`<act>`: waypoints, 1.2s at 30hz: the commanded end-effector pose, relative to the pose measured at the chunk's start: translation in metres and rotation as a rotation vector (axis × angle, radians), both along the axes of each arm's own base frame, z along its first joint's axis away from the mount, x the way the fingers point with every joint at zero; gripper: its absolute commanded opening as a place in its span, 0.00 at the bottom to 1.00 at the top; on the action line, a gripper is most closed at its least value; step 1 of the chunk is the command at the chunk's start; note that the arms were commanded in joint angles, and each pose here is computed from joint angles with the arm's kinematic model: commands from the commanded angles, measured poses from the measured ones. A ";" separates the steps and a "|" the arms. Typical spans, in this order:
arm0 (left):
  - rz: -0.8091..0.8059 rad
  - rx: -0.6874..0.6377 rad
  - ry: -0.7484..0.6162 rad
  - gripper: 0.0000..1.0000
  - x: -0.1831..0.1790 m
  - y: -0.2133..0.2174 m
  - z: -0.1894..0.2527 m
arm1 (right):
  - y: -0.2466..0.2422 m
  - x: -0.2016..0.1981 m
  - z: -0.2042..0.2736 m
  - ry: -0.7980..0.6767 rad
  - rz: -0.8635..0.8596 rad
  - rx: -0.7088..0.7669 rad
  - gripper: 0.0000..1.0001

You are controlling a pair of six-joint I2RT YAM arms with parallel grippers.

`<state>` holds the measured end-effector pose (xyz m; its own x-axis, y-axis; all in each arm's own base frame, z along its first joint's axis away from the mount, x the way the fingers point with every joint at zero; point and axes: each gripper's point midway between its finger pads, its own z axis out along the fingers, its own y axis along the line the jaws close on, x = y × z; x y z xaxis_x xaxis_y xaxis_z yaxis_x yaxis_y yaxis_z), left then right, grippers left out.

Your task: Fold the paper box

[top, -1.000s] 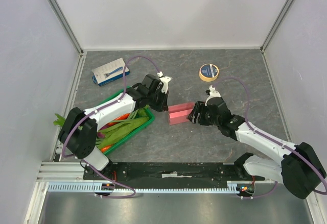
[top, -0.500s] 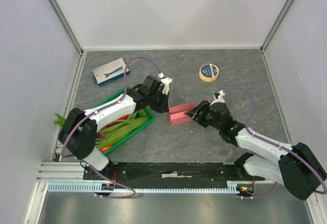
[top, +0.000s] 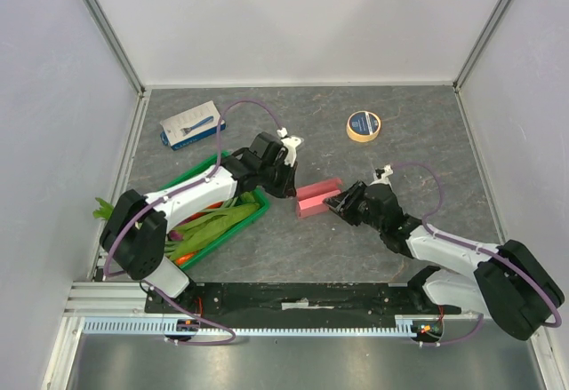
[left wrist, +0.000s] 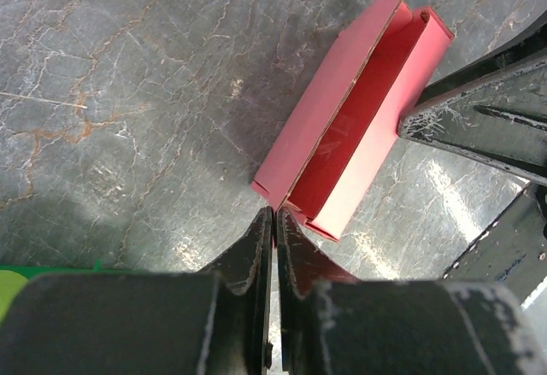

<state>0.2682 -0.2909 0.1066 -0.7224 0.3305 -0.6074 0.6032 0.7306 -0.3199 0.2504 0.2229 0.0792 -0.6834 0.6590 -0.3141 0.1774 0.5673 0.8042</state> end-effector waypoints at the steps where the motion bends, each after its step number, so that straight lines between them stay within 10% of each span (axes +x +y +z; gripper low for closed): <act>1: -0.002 -0.069 -0.029 0.09 -0.004 -0.013 0.021 | -0.005 0.006 -0.002 -0.012 -0.083 0.028 0.41; 14: 0.064 -0.093 0.031 0.09 -0.029 -0.032 0.005 | 0.006 0.005 -0.027 0.055 -0.178 0.085 0.37; 36: 0.640 -0.001 0.090 0.02 -0.003 -0.034 -0.002 | 0.005 -0.001 -0.044 0.097 -0.196 0.037 0.32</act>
